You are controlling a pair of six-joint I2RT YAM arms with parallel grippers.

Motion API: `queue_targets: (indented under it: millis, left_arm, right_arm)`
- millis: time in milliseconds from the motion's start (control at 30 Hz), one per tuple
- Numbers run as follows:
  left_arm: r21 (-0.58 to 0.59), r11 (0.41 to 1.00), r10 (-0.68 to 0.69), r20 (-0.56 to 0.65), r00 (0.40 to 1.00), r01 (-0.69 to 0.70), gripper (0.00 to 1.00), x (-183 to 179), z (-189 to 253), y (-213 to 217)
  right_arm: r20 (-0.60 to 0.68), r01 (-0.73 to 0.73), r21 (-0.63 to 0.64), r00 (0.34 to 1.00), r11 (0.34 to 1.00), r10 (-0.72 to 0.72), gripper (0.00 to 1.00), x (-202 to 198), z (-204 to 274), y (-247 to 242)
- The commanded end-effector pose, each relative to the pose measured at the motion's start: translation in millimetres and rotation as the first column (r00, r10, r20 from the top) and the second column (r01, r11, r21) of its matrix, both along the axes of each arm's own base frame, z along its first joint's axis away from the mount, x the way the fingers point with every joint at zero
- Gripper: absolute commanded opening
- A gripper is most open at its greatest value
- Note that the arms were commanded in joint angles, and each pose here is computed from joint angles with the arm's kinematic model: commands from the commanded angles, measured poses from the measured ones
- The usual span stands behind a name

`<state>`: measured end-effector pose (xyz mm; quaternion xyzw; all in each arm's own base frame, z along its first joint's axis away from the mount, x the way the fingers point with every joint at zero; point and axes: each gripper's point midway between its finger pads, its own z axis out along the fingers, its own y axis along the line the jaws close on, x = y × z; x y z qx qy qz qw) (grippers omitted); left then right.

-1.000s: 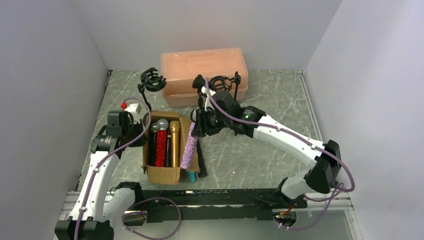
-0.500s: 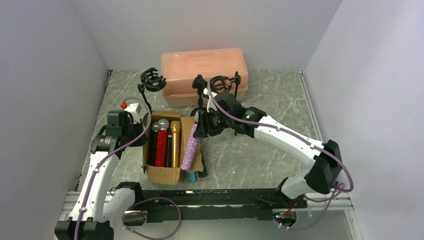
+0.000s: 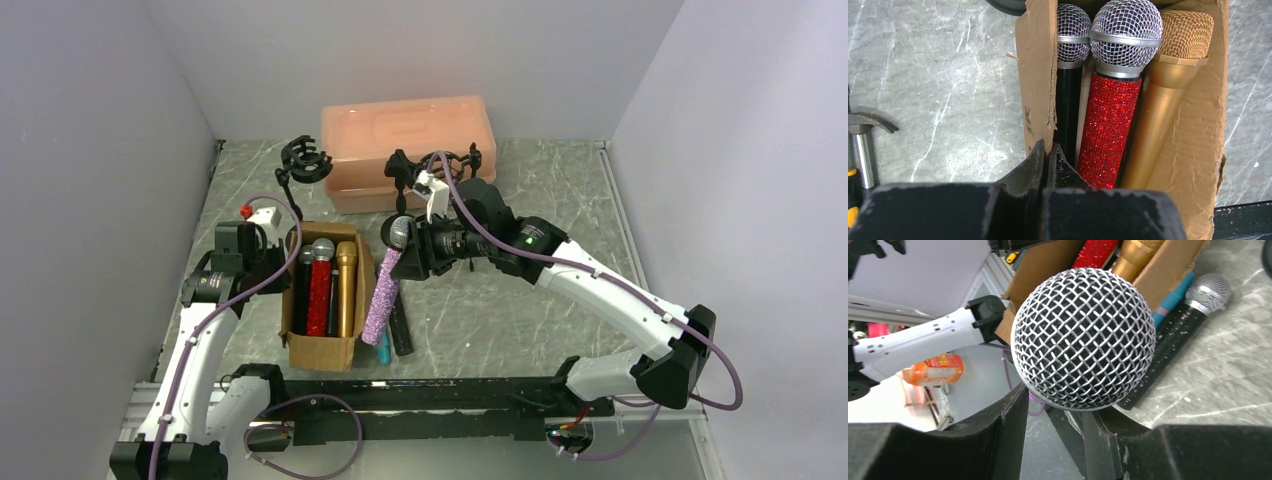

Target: Attach the microphones to the stand

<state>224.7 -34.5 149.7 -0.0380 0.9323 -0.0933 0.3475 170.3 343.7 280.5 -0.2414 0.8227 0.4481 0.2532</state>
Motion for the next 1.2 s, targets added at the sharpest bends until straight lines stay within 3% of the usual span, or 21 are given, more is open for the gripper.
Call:
queue_targets:
  millis: [0,167,333,533,767,1067,1167]
  left_arm:
    - [-0.018,1.0,-0.002,0.125,0.992,0.004,0.0,19,32,-3]
    - [-0.02,1.0,-0.007,0.124,0.992,0.01,0.0,18,33,-4]
    - [-0.022,1.0,-0.008,0.121,0.993,0.01,0.0,18,33,-4]
    - [-0.029,1.0,-0.005,0.12,0.993,0.008,0.0,19,34,-5]
    - [-0.05,0.999,-0.013,0.131,0.991,0.02,0.0,19,36,-9]
    - [-0.053,0.998,-0.028,0.143,0.989,0.035,0.0,18,38,-11]
    - [-0.06,0.998,-0.027,0.139,0.99,0.036,0.0,18,36,-12]
  right_arm:
    - [0.058,0.046,-0.103,0.998,0.994,-0.04,0.1,10,-7,-16]
    - [0.028,0.106,-0.333,0.994,0.937,-0.103,0.1,19,-71,-47]
    - [-0.001,0.12,-0.44,0.991,0.89,-0.134,0.1,25,-114,-65]
    - [-0.025,0.111,-0.462,0.99,0.88,-0.138,0.11,34,-147,-59]
    - [-0.068,0.102,-0.465,0.986,0.879,-0.15,0.18,50,-184,-36]
    - [-0.121,0.193,-0.424,0.956,0.885,-0.266,0.2,84,-210,-4]
    - [-0.144,0.226,-0.397,0.942,0.889,-0.304,0.29,88,-208,3]
